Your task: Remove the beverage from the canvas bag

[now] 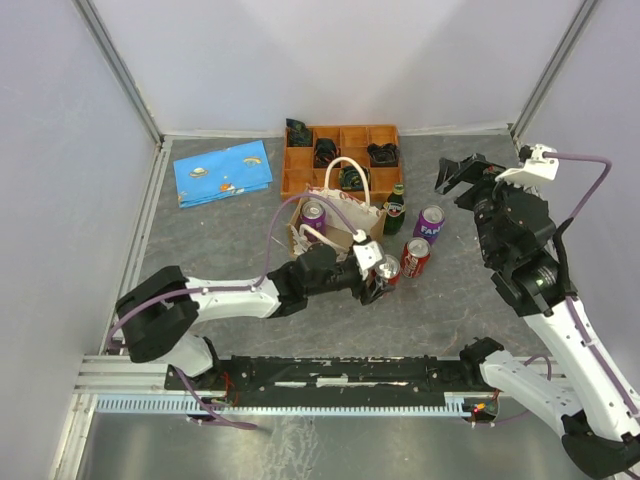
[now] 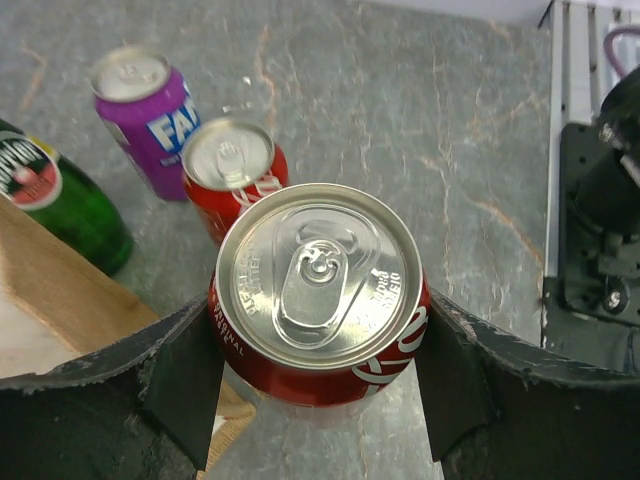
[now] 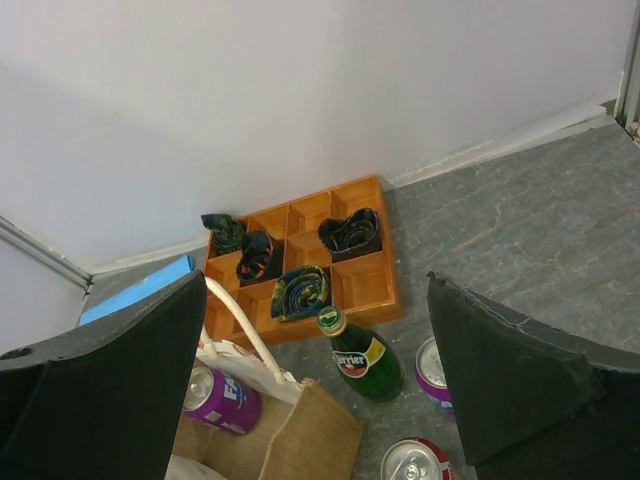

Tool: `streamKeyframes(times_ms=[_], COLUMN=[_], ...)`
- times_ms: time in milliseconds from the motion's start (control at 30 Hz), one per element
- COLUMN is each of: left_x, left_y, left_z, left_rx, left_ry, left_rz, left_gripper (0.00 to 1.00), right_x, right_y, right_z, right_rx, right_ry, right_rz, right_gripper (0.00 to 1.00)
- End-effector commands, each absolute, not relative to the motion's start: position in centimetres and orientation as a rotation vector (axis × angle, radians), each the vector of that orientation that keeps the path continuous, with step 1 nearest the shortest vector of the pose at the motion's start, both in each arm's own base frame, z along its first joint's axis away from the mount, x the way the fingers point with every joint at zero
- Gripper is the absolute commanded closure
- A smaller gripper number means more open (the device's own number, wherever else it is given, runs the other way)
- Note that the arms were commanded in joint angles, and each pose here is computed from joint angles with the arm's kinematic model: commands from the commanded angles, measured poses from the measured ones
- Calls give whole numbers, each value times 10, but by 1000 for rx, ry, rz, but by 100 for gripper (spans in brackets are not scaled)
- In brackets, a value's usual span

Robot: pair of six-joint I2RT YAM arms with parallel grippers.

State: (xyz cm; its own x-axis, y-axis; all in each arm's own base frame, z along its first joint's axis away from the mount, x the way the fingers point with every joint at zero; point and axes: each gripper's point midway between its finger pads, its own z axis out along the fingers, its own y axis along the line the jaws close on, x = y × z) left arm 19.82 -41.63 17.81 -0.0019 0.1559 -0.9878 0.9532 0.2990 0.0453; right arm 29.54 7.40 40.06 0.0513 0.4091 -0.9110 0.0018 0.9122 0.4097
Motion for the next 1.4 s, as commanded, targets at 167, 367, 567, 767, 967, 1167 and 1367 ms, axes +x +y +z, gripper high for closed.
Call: streamKeyframes(times_ms=[167, 367, 567, 767, 967, 1167, 1367], left_x=[207, 209, 210, 216, 213, 198, 168], left_y=[-437, -450, -455, -456, -448, -440, -433], left_z=[172, 146, 145, 139, 143, 177, 224], left_rx=[985, 1023, 1005, 998, 1001, 1036, 1099], left_ry=[1355, 1351, 1289, 1289, 1319, 1279, 1181], left_rz=[-933, -935, -950, -917, -912, -899, -802], left_gripper=[97, 97, 97, 64, 1, 1, 1], right_x=[296, 294, 295, 298, 299, 301, 309], right_y=[75, 74, 75, 78, 79, 79, 94], right_z=[397, 392, 386, 379, 373, 376, 382], right_rx=[319, 312, 303, 294, 279, 256, 161], right_ry=[1497, 1501, 1520, 1537, 1562, 1567, 1613], right_rz=[314, 306, 297, 294, 281, 261, 266], right_gripper=[1, 1, 1, 1, 1, 1, 5])
